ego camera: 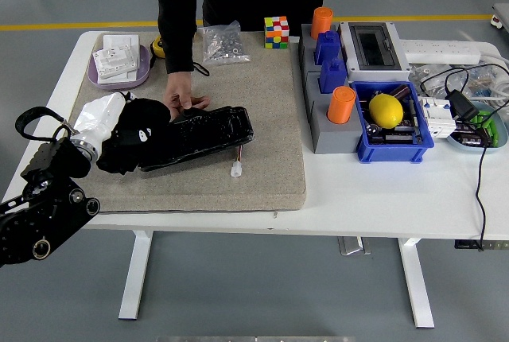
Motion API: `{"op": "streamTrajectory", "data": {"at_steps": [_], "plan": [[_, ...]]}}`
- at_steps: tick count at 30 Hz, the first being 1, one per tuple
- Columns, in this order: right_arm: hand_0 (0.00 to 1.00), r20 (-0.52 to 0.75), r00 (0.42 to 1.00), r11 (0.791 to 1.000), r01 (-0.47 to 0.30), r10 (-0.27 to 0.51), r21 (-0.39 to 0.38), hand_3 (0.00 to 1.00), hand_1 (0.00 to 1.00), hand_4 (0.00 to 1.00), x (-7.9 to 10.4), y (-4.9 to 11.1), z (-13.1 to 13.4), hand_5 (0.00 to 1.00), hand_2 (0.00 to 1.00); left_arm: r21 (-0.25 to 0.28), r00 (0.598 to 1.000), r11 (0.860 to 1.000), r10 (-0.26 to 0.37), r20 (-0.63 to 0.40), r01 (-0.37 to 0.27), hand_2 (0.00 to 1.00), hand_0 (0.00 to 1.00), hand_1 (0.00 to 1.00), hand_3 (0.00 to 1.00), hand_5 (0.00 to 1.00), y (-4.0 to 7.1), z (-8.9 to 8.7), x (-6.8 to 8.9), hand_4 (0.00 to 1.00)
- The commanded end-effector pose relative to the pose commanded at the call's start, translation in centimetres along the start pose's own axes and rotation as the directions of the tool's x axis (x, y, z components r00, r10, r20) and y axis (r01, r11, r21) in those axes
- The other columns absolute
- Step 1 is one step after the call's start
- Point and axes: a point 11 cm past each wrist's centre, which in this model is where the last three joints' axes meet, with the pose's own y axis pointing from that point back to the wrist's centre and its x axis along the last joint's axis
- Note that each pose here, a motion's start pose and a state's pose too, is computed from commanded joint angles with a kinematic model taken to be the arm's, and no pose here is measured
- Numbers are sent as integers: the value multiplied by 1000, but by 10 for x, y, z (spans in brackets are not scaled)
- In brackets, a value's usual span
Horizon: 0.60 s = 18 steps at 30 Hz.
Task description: Pick the rag up,wipe the panel,place it on the desk
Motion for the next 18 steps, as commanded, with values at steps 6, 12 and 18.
{"op": "streamTrajectory", "data": {"at_steps": [6, 12, 18], "plan": [[691, -3, 1000, 1000, 2, -2, 1, 617, 448, 998, -1, 0, -1, 699, 639, -24, 1000, 1000, -19, -8, 19, 441, 205, 77, 299, 2, -1, 15, -9, 2], [691, -4, 1000, 1000, 3, -3, -1, 617, 448, 998, -1, 0, 0, 699, 639, -50, 999, 998, -34, -12, 33, 443, 221, 78, 300, 2, -2, 29, -15, 2], [691, -4, 1000, 1000, 3, -3, -2, 617, 448, 998, 0, 0, 0, 700, 639, -80, 999, 996, -41, -8, 41, 443, 220, 80, 301, 2, -3, 44, -18, 2]]}}
